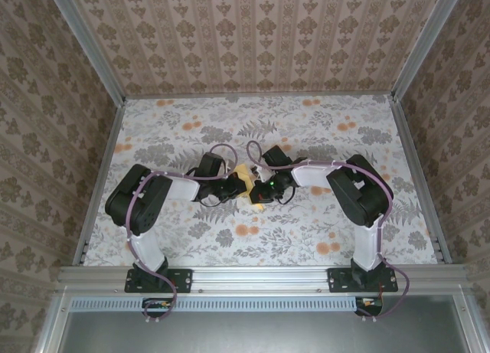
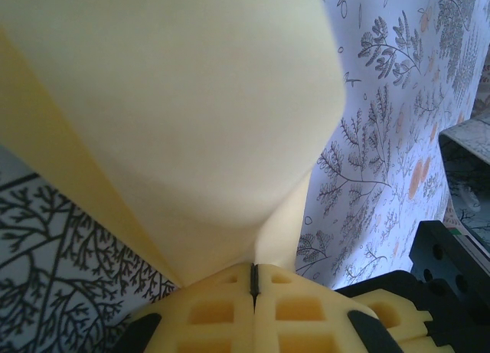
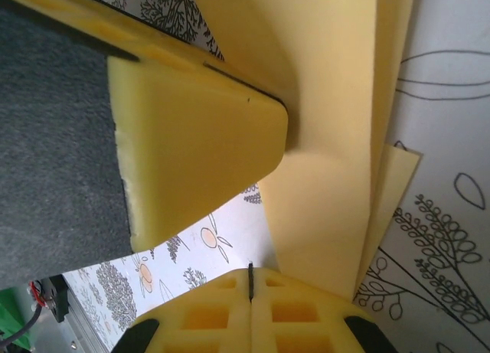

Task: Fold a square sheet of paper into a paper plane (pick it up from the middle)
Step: Fold the wing for the fifth time at the center of the table.

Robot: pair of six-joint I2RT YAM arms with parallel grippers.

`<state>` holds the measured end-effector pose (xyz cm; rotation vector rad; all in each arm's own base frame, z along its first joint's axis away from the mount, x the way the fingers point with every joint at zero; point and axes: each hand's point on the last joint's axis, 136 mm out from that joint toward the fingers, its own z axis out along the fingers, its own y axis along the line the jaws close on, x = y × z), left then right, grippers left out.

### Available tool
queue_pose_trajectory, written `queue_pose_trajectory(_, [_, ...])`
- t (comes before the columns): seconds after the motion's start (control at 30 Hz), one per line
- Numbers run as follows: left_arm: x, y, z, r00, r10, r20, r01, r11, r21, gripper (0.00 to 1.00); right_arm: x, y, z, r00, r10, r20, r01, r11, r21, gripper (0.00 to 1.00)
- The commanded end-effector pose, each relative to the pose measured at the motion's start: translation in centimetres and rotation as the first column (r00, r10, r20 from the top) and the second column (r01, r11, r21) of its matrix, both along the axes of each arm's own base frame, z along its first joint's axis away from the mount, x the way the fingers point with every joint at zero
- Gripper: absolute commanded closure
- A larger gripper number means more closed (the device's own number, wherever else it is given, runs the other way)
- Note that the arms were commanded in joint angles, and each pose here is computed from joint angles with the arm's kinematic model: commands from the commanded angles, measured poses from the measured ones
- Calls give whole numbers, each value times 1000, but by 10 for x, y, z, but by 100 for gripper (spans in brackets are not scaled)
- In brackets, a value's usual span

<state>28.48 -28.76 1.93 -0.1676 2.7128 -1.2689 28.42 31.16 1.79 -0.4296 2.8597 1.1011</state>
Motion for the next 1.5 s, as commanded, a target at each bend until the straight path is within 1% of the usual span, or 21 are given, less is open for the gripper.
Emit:
queue_pose_trajectory(0.0, [-21, 25, -45, 992, 46, -118, -27, 987, 157, 100, 1, 3, -1, 1000, -5, -14, 5, 1000, 22, 98])
queue_pose_trajectory(0.2, [-20, 24, -44, 993, 44, -113, -27, 988, 152, 100, 19, 4, 21, 998, -50, 46, 47, 997, 62, 99])
queue_pose_trajectory(0.33, [-19, 24, -43, 993, 45, -108, -28, 988, 151, 100, 29, -3, 12, 995, -89, 50, 88, 996, 22, 100])
queue_pose_trajectory(0.4, [-19, 24, -43, 993, 44, -110, -27, 988, 150, 100, 28, -7, 4, 995, -97, 40, 97, 995, -2, 100])
queue_pose_trajectory(0.47, [-20, 24, -43, 993, 43, -111, -26, 988, 150, 100, 27, -7, 1, 995, -97, 32, 98, 995, -1, 100])
queue_pose_trajectory(0.6, [-20, 25, -43, 993, 45, -112, -27, 988, 153, 100, 20, -7, -4, 996, -86, 3, 86, 996, 0, 100])
queue_pose_trajectory(0.77, [-19, 26, -45, 992, 53, -116, -34, 986, 160, 100, -3, -10, -11, 998, -27, -50, 26, 1000, -8, 100])
queue_pose_trajectory(1.1, [-21, 31, -51, 989, 71, -131, -45, 981, 191, 100, -43, -38, -17, 995, 20, -100, -27, 998, -65, 100])
queue_pose_trajectory(1.27, [-20, 31, -50, 989, 68, -128, -44, 981, 187, 100, -66, -52, -17, 991, 39, -127, -49, 996, -79, 100])
queue_pose_trajectory(1.37, [-20, 30, -49, 990, 61, -124, -38, 983, 179, 100, -63, -57, -10, 995, 29, -99, -37, 996, -78, 100])
queue_pose_trajectory(1.47, [-19, 28, -46, 991, 55, -120, -35, 985, 167, 100, -46, -49, 11, 1000, 13, -19, -14, 999, -43, 100])
